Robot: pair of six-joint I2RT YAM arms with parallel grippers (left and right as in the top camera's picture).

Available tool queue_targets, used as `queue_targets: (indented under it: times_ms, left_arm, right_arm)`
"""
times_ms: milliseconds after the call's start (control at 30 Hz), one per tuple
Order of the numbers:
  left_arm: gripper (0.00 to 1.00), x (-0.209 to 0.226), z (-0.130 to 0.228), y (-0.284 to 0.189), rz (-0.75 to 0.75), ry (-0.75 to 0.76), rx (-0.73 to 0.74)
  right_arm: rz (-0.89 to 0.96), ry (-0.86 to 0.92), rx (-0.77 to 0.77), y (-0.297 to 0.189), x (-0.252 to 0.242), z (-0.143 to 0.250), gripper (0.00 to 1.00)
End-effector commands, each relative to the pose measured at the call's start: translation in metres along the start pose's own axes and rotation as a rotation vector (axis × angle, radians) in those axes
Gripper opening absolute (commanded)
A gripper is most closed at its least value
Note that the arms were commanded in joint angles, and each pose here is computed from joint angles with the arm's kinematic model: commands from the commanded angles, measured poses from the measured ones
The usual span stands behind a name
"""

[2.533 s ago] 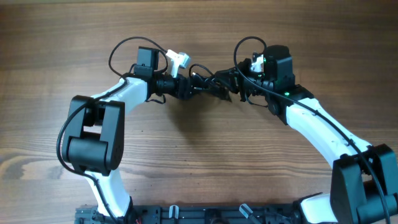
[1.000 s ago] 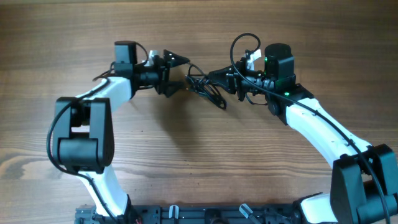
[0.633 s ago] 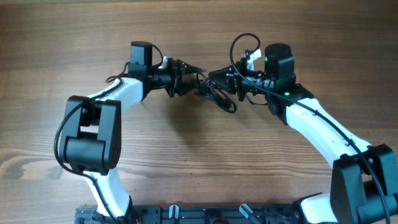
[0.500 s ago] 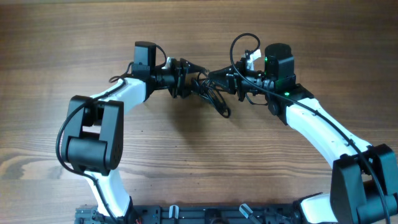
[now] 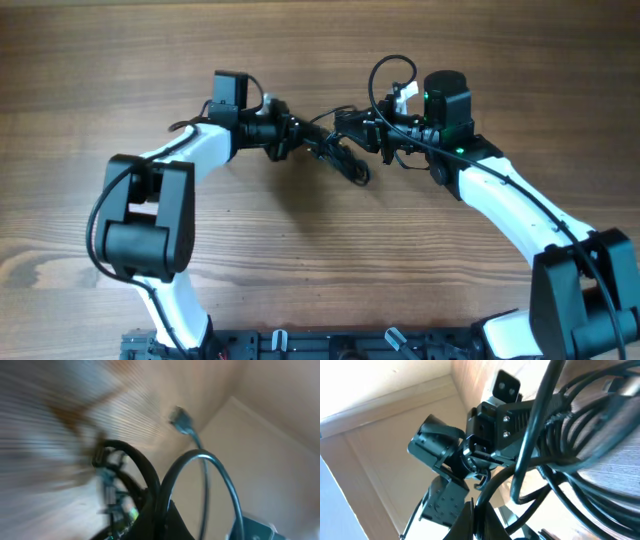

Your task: Untangle cables

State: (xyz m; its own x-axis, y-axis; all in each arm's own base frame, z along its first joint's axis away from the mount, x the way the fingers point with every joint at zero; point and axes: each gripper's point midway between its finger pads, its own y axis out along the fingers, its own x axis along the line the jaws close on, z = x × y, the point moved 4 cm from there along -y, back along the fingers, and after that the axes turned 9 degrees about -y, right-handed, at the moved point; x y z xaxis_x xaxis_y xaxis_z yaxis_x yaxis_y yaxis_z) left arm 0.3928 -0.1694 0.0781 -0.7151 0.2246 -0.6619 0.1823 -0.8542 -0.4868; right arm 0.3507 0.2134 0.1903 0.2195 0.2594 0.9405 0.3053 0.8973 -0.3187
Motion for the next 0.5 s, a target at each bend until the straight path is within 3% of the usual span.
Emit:
queue_targets:
  times_ms: [0,200,467]
  left_arm:
    - [0.04,0.032,-0.053,-0.032,-0.129,0.033,-0.306]
    - [0.04,0.061,-0.086,-0.081,-0.194,-0.043,-0.423]
    - [0.04,0.087,-0.11,-0.118,-0.278,-0.14,-0.583]
  right_arm:
    - [-0.093,-0.052,0.067,-0.015,0.021,-0.003,0.04]
    - [-0.136,-0.042,0.06,-0.044,0.02,-0.022,0.04]
    - [-0.165,-0.099,-0.107,-0.108,0.006,-0.07,0.04]
